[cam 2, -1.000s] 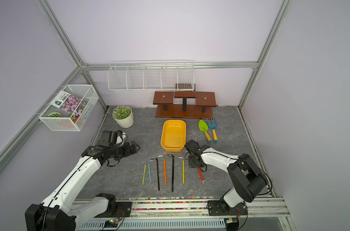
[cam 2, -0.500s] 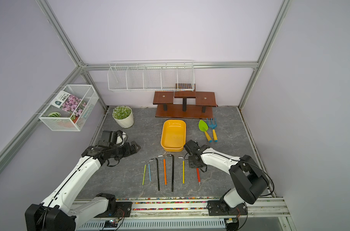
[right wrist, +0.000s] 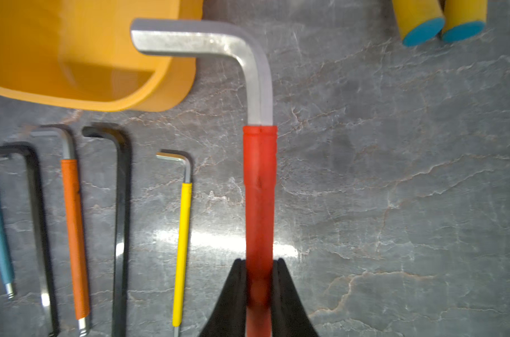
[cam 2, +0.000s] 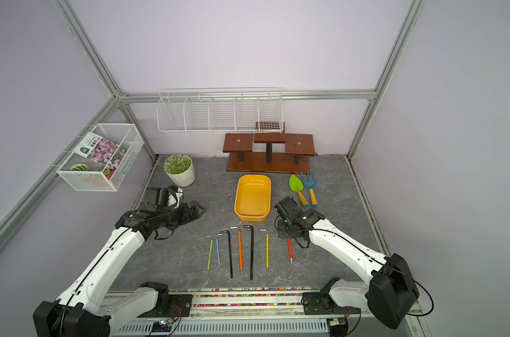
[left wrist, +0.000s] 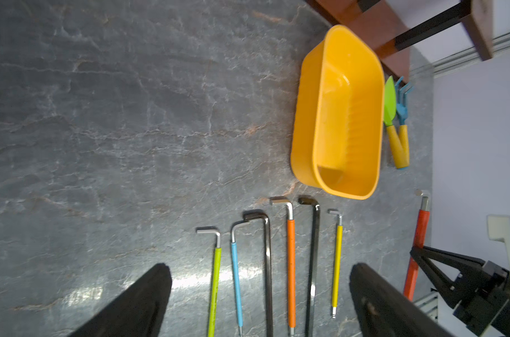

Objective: Put the hex key on the desktop into the storage box
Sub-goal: Pick up the Allen key from the center of the board, then place the Allen key in the storage box.

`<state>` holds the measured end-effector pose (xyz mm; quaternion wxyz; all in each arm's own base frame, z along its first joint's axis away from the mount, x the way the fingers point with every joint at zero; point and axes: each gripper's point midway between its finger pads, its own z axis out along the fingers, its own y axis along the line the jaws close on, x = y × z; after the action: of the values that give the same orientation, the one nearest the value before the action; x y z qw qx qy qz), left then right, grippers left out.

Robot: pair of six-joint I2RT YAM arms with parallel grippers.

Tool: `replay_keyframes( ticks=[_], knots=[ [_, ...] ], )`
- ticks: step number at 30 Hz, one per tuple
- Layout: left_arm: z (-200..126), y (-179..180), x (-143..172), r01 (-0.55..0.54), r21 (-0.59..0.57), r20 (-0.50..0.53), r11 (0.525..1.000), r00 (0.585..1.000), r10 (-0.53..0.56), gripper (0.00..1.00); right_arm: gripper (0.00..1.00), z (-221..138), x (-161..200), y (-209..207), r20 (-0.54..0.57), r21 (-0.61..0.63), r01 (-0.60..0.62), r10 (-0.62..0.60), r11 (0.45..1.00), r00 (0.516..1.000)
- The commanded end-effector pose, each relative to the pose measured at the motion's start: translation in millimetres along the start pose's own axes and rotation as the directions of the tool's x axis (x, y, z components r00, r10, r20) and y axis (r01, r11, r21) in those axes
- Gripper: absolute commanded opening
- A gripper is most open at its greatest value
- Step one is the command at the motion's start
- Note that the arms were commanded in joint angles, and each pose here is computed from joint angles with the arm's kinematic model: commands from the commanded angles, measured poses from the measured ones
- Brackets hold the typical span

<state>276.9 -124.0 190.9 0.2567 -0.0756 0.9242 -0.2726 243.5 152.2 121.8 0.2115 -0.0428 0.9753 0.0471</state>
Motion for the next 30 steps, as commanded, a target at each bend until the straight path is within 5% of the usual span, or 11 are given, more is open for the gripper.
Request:
replay_keyframes(
  ticks=[1, 6, 16, 30],
  knots=[
    [-14, -35, -26, -0.035, 0.111, 0.053, 0.993, 0.998, 0.029, 1.0, 0.01, -26, -23, 10, 0.076, -0.041, 0.031, -0.028, 0.999, 0.997],
    [-26, -80, -44, -0.119, 0.262, 0.035, 0.958, 0.993, 0.113, 1.0, 0.02, -49, -60, 35, 0.157, -0.113, 0.082, -0.064, 0.99, 0.986],
    [-14, -70, -51, -0.145, 0.21, 0.045, 0.967, 0.989, 0.139, 1.0, 0.0, -38, -137, 87, 0.198, -0.209, 0.126, -0.084, 0.97, 0.976],
    [10, -49, -57, -0.165, 0.129, 0.058, 0.978, 0.986, 0.159, 1.0, 0.0, 30, -197, 108, 0.129, -0.191, 0.08, -0.056, 0.978, 0.99]
  ],
)
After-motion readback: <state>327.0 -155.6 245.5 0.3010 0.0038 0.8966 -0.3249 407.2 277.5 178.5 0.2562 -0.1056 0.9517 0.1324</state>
